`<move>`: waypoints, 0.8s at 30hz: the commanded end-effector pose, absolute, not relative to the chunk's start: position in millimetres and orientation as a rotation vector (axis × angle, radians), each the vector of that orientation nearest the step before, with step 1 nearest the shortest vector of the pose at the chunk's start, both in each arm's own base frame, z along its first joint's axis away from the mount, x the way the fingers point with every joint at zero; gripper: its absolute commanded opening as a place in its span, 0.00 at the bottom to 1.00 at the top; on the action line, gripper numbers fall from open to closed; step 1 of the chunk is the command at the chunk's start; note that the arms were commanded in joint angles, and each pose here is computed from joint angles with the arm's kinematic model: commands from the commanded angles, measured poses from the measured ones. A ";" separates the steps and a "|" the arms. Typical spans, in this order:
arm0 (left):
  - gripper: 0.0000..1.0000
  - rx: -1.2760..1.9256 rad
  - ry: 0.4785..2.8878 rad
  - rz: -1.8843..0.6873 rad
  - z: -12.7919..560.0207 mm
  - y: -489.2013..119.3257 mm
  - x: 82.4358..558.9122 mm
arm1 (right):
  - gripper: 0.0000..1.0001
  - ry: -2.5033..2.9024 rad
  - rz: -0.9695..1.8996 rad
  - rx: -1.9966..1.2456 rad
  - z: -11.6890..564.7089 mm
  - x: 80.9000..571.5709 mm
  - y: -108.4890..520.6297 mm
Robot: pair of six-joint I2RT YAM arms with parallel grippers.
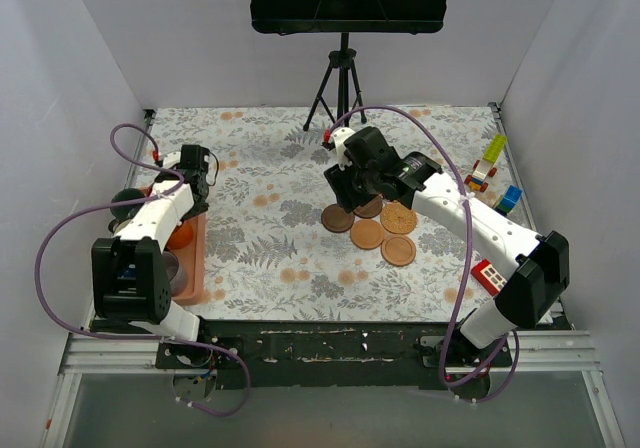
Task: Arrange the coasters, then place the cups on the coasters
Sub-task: Pick up the cup from the tray.
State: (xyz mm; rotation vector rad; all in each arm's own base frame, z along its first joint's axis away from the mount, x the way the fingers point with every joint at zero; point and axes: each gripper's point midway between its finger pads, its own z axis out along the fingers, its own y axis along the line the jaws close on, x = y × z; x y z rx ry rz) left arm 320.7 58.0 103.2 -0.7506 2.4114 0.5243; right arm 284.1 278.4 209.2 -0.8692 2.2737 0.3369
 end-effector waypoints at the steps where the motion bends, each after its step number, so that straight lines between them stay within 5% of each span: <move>1: 0.27 -0.752 2.415 0.646 99.3 72.0 310.6 | 0.60 2.221 0.373 -0.881 226.3 287.0 280.2; 8: 0.00 -0.696 2.386 0.695 109.9 79.9 309.2 | 0.60 2.206 0.386 -0.863 228.0 292.6 283.5; 24: 0.00 -0.391 2.263 0.348 181.1 46.1 329.9 | 0.60 2.172 0.402 -0.840 236.2 292.5 282.0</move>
